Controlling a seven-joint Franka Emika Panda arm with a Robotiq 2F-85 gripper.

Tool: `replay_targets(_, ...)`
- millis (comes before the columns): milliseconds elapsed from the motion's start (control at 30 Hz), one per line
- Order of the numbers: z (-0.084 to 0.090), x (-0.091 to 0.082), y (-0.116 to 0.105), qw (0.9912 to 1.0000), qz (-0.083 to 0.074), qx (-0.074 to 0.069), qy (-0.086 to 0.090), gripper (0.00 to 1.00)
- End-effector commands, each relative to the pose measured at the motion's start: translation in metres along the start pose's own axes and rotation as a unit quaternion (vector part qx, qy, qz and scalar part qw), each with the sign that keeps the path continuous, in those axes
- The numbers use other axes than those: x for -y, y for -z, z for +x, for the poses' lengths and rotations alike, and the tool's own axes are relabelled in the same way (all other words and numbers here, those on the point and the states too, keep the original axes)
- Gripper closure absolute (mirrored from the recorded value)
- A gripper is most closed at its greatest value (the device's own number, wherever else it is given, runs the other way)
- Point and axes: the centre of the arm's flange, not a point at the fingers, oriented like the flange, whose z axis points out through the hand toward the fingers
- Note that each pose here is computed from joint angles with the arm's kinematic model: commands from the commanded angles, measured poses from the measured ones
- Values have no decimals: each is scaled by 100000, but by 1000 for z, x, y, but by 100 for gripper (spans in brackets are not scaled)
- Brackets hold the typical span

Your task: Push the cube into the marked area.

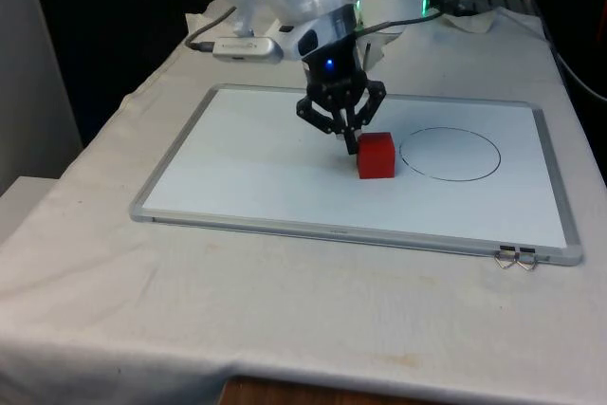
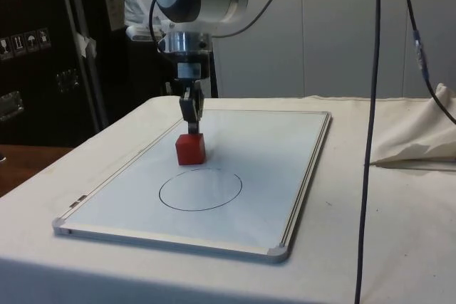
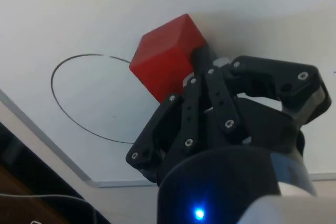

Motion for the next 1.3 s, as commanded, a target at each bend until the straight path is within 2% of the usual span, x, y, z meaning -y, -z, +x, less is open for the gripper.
replay_targets(0, 2, 7, -1, 99999, 264, 164, 155, 100)
replay_targets(100, 4, 17, -2, 99993, 822, 321, 810, 100)
replay_targets(133, 4, 13, -3, 99995, 569, 132, 819, 100)
replay_targets(267, 5, 23, -4, 99979, 1403, 602, 1335, 100)
replay_targets(400, 7, 27, -7, 99935, 2210, 804, 2735, 100)
replay_targets(433, 6, 26, -6, 99955, 1610, 825, 2408, 100)
replay_targets(467, 7, 27, -7, 99922, 2351, 828, 3056, 100)
replay_targets(700, 8, 30, -11, 99770, 3633, 1157, 5600, 100)
replay_targets(733, 6, 29, -10, 99800, 3029, 1237, 5401, 100)
replay_targets(800, 11, 34, -12, 99721, 4068, 1180, 6151, 100)
replay_targets(1033, 21, 51, -16, 99651, 5063, 759, 6599, 100)
replay_targets(1067, 18, 47, -15, 99662, 4662, 816, 6710, 100)
replay_targets(1133, 23, 61, -18, 99605, 5445, 712, 6981, 100)
replay_targets(1267, 25, 71, -20, 99546, 5828, 720, 7496, 100)
